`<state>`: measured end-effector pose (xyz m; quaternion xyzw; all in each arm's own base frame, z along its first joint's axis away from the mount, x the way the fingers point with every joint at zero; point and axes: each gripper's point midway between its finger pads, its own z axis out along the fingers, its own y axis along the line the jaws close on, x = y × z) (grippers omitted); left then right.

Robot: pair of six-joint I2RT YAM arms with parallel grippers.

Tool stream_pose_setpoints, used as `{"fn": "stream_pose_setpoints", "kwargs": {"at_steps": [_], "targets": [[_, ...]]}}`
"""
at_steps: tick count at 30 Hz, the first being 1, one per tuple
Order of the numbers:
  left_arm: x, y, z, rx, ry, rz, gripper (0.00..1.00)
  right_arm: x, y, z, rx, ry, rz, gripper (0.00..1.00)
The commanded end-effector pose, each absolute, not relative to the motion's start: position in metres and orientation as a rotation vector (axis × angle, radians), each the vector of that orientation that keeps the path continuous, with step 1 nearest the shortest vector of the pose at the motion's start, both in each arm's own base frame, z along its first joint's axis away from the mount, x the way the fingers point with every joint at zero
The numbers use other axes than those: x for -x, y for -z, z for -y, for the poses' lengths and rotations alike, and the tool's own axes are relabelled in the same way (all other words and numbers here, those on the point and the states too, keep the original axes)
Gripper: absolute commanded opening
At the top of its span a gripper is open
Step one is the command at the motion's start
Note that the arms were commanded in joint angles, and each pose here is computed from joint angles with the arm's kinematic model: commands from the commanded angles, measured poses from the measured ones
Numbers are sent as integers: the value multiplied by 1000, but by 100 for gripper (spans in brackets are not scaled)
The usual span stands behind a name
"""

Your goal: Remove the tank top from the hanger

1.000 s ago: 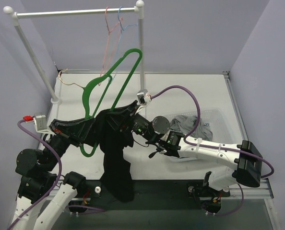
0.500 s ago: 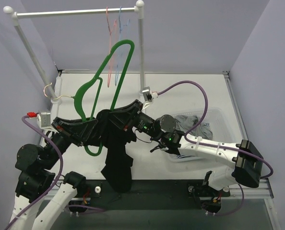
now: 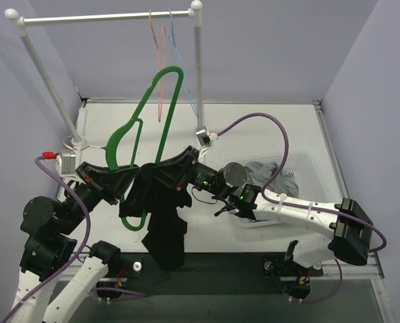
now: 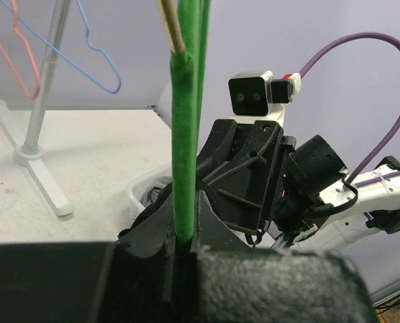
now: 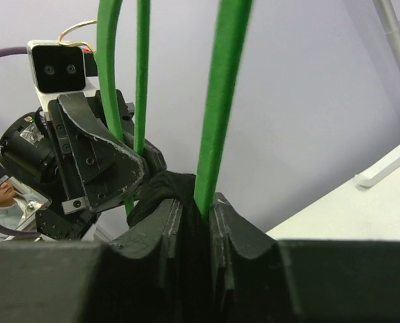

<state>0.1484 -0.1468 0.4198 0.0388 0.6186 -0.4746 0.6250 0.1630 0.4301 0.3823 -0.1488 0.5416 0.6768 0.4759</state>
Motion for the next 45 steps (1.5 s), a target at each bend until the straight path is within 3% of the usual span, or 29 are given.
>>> {"fn": "stream_pose_setpoints", "kwargs": {"at_steps": [1,3,7,8,10,24,38,45], "targets": [[-143,-455,139,-99,1056,-1327,0,-153,-379,-417,425,-1629,-1353,21],[-147,-459,132,-71,1016,-1322,0,-146,-358,-414,453,-1643,-1388,30],[-159,-458,122,-20,937,-1347,0,-120,-337,-409,531,-1715,-1420,32],[-161,-458,121,-14,930,-1351,0,-114,-327,-409,551,-1721,-1444,29],[-165,-458,123,-18,919,-1367,0,-101,-319,-410,580,-1736,-1459,0],[-182,-472,56,199,556,-1378,0,-86,-306,-369,762,-1453,-1643,0],[-179,-433,10,366,308,-1492,0,-117,-372,-298,694,-1090,-1725,0],[-172,-443,-2,420,296,-1449,0,-107,-405,-292,796,-1119,-1646,0]]}}
